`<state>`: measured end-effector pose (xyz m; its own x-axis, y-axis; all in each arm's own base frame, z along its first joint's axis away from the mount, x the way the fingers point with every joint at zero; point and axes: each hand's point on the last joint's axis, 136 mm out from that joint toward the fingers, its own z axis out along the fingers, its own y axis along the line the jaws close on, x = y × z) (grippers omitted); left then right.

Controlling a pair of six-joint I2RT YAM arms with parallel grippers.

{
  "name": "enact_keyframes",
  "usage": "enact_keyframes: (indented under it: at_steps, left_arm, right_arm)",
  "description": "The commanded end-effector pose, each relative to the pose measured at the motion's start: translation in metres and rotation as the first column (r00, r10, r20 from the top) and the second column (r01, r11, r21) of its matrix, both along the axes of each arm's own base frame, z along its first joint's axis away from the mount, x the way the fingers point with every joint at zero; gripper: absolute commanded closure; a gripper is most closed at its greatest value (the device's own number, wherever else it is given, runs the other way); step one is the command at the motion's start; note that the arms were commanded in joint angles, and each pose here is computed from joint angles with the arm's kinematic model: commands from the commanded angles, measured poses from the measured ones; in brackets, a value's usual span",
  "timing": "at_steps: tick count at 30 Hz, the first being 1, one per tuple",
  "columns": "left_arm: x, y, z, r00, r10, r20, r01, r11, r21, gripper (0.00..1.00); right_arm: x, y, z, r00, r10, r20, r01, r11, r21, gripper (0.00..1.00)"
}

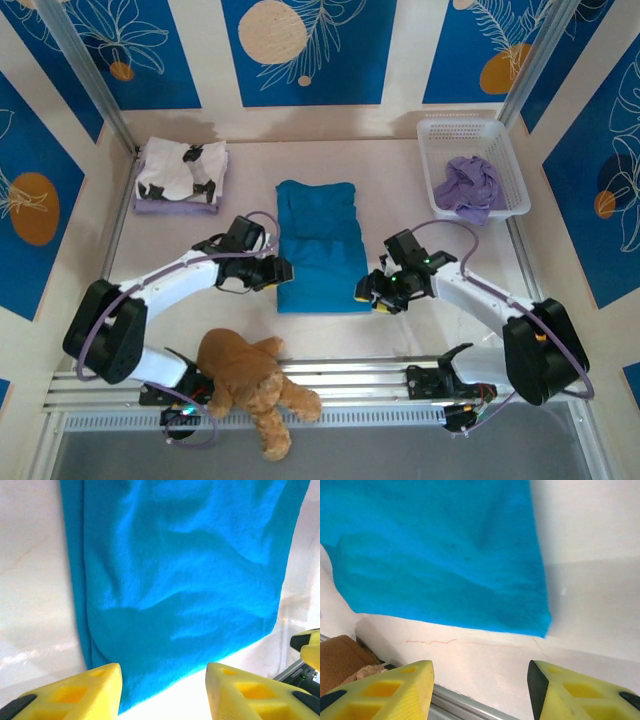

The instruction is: Fold and stack the t-shirts

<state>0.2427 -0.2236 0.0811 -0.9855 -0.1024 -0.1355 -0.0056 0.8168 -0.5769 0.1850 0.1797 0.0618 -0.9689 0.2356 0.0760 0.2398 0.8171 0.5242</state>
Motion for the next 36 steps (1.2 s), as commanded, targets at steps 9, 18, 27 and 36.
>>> enact_keyframes:
  at_steps: [9,18,27,36]
  left_arm:
    - [-0.043,0.015,-0.034,0.992,-0.027,-0.127,0.042,0.992,0.117,0.58]
    - [-0.055,0.007,-0.048,0.986,-0.042,-0.163,0.061,0.992,0.112,0.60]
    - [-0.059,0.000,-0.058,0.981,-0.057,-0.186,0.082,0.988,0.132,0.63]
    - [-0.057,-0.002,-0.056,0.984,-0.050,-0.169,0.073,0.989,0.131,0.79]
  right_arm:
    - [-0.004,-0.025,-0.019,0.999,0.006,-0.051,-0.011,0.996,-0.089,0.58]
    - [-0.002,-0.014,-0.028,0.996,0.042,-0.080,-0.048,0.996,-0.069,0.63]
    - [0.002,0.000,-0.034,0.994,0.062,-0.092,-0.064,0.998,-0.022,0.66]
    - [0.009,0.005,-0.038,0.993,0.071,-0.098,-0.074,0.997,-0.020,0.75]
